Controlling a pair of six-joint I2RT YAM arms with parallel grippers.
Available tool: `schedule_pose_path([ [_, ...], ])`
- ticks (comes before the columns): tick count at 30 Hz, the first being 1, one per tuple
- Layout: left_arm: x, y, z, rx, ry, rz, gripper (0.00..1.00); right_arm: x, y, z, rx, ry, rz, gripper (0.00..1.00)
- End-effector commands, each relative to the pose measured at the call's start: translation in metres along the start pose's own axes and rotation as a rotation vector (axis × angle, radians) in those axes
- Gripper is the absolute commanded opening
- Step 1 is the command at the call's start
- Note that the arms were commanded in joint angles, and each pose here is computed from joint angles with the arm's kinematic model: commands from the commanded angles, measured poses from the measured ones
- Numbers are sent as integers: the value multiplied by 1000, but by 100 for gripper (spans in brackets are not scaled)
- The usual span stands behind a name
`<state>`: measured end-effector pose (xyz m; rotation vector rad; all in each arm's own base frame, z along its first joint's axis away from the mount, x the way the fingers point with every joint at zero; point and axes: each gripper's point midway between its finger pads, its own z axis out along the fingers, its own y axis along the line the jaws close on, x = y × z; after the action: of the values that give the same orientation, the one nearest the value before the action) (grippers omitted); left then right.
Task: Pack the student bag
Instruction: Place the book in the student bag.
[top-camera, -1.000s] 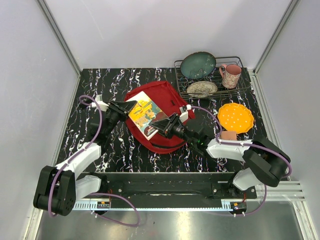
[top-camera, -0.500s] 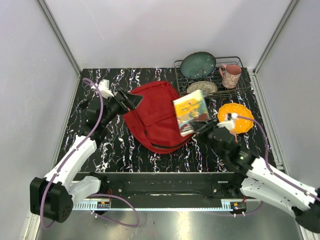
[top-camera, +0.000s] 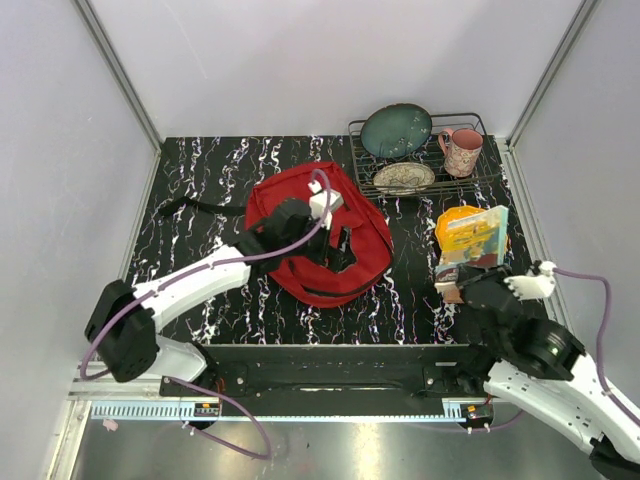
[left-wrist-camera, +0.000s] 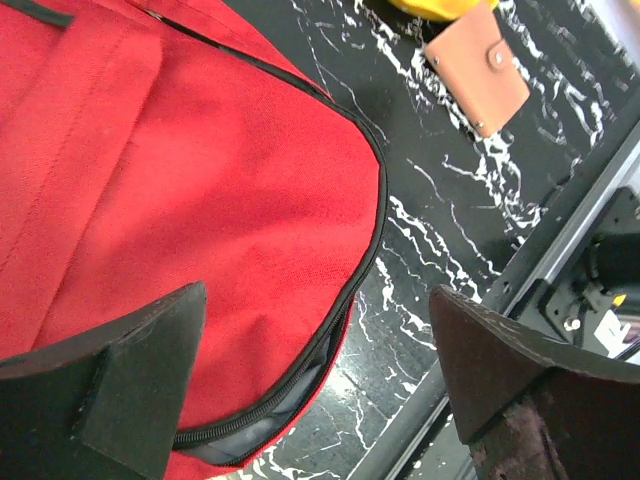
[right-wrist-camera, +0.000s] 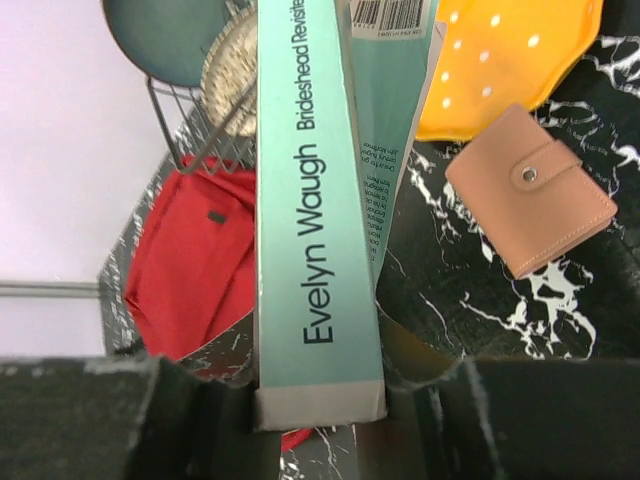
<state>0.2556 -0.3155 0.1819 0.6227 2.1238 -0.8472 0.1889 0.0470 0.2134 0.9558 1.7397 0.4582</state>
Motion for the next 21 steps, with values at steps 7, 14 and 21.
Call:
schedule_pose_path([
  [7,-2,-44,43,93,63,159,99,-56,-7,-25,-79,-129,189,0],
  [14,23,-61,69,112,154,239,99,-49,-15,-26,-75,-93,207,0],
  [21,39,-48,95,23,234,246,94,-46,-15,-26,-75,-80,220,0],
])
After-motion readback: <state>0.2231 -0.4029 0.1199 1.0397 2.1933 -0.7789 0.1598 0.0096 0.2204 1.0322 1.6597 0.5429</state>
